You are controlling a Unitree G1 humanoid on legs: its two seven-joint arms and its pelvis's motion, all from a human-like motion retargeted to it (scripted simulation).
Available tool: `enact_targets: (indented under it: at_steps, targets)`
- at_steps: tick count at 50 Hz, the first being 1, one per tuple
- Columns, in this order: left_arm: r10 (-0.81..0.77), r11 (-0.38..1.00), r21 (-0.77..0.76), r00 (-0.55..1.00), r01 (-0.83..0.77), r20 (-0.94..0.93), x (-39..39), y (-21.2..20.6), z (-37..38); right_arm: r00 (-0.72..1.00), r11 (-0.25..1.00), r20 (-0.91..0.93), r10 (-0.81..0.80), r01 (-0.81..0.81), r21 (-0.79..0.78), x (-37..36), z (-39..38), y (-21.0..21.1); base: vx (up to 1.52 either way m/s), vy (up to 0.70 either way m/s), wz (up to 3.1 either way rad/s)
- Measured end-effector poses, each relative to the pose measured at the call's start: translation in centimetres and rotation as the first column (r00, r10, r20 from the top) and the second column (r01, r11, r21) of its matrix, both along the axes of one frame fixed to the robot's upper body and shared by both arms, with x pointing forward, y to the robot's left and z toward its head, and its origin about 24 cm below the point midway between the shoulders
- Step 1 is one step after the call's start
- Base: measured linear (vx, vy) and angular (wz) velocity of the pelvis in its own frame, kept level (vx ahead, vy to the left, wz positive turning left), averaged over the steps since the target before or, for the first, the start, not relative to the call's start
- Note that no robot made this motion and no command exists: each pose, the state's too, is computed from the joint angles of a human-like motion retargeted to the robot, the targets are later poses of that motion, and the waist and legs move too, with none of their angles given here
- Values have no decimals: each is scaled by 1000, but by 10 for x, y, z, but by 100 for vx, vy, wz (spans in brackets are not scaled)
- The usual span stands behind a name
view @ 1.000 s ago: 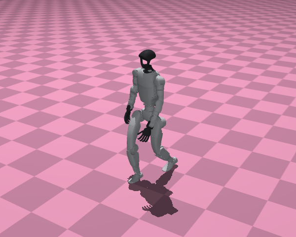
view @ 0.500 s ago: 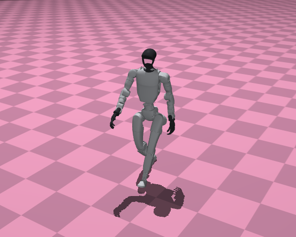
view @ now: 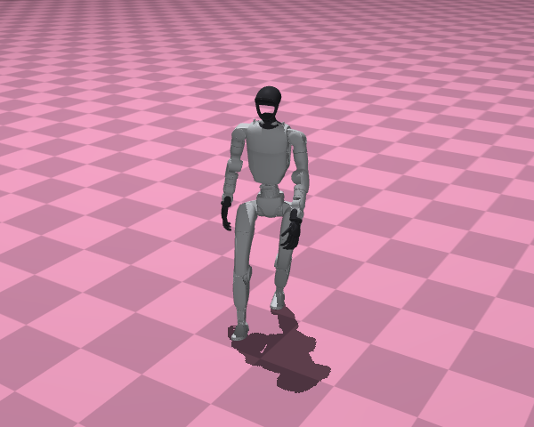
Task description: Walk
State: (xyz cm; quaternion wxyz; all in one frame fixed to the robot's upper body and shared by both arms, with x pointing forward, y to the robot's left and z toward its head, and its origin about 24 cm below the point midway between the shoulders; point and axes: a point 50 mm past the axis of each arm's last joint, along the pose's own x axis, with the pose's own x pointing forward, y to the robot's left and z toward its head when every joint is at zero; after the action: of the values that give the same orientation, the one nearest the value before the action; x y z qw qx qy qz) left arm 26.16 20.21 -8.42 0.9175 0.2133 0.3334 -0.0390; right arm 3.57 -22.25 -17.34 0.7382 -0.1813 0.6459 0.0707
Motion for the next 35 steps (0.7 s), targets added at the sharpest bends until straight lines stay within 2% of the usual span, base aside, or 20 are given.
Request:
enact_targets:
  at_steps: [6,12,19,27,35]
  targets:
    - [-60,998,-5,997,60,48,14,-12,10,997,999,-57,-53,54,8,-29,-1,-2,65,-12,54]
    - [-55,997,-53,994,50,-97,-30,-18,-24,997,997,17,-73,73,-5,-10,1,-4,68,-14,53]
    - [-78,997,-1,940,82,-333,-102,-12,-62,962,998,271,-37,47,-31,69,14,1,61,-13,38]
    - [26,997,75,860,15,-509,-176,13,-82,797,997,603,25,20,-68,188,66,6,67,2,9]
    - [122,991,113,787,-66,-605,-228,21,-88,662,993,744,91,-1,-120,240,107,6,71,15,18]
